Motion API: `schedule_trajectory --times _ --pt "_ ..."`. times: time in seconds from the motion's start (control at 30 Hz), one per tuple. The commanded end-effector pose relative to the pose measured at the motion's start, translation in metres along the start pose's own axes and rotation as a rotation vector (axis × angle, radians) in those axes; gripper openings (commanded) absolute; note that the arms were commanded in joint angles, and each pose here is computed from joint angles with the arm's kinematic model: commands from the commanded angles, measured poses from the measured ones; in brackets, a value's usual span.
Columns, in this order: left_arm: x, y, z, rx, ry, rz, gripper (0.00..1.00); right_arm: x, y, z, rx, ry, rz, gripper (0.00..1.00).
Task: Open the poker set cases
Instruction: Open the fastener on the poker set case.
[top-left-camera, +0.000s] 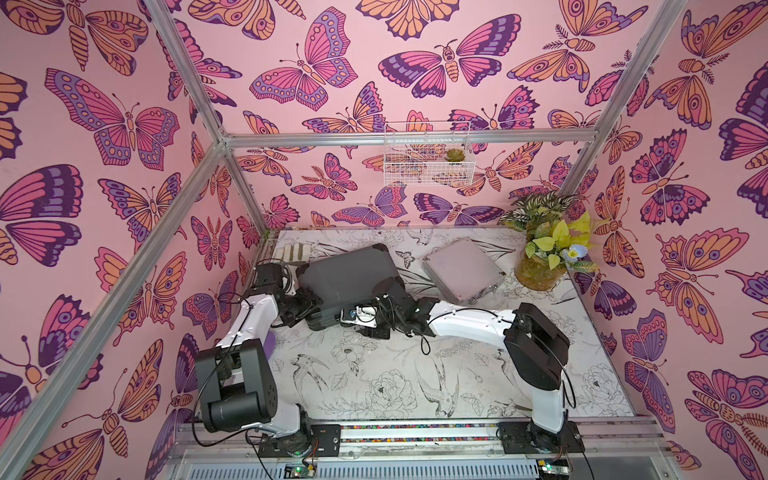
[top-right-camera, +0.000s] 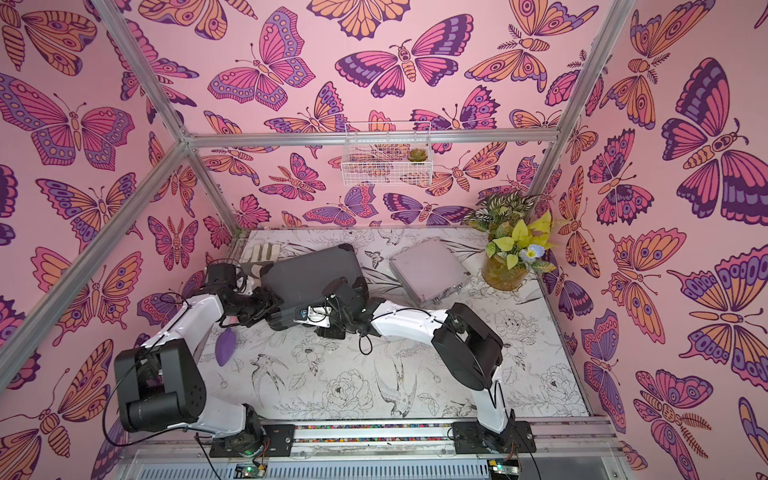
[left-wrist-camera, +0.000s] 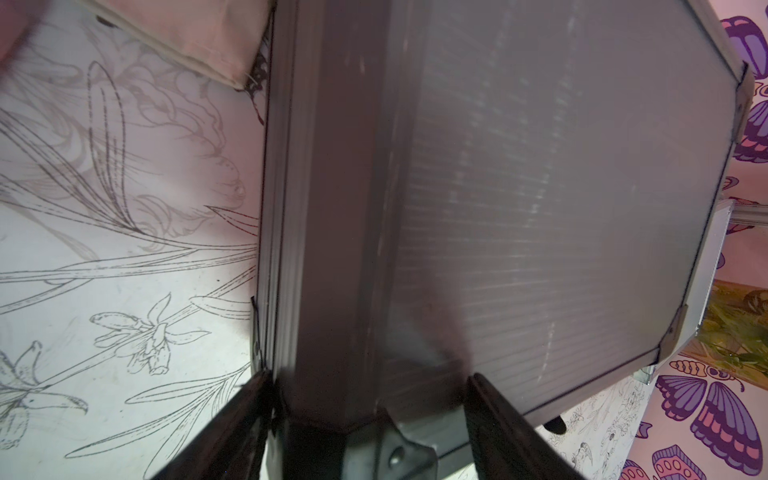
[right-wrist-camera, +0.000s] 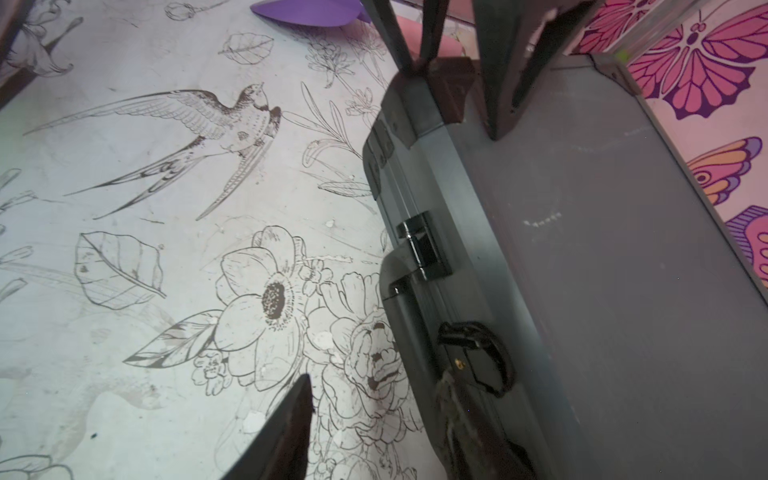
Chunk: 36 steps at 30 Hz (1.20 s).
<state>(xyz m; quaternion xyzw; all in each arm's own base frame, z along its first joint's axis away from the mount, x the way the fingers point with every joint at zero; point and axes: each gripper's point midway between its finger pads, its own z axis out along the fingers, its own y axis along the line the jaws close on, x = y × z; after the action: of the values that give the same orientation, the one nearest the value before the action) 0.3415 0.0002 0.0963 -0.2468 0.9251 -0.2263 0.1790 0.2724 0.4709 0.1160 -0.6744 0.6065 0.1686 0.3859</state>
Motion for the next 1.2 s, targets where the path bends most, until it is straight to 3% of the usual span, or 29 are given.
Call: schedule_trajectory --times 0.0,0.37,0.73,0.87,1.17 --pt "0.023 -0.043 0.01 0.228 0.118 0.037 0.71 -0.001 -0.018 0.001 0.048 0.015 -0.027 0.48" --pt "0.022 -0.041 0.012 0.222 0.121 0.034 0.72 0.014 -0.036 0.01 0.106 0.072 -0.107 0.51" --pt "0.017 -0.035 0.012 0.214 0.111 0.014 0.75 0.031 -0.048 -0.004 0.089 0.094 -0.131 0.59" --pt "0.016 -0.034 0.012 0.217 0.113 0.009 0.75 0.045 -0.047 0.002 0.08 0.144 -0.148 0.57" --pt "0.016 -0.035 0.012 0.222 0.117 0.005 0.75 0.046 -0.038 0.003 0.041 0.132 -0.135 0.51"
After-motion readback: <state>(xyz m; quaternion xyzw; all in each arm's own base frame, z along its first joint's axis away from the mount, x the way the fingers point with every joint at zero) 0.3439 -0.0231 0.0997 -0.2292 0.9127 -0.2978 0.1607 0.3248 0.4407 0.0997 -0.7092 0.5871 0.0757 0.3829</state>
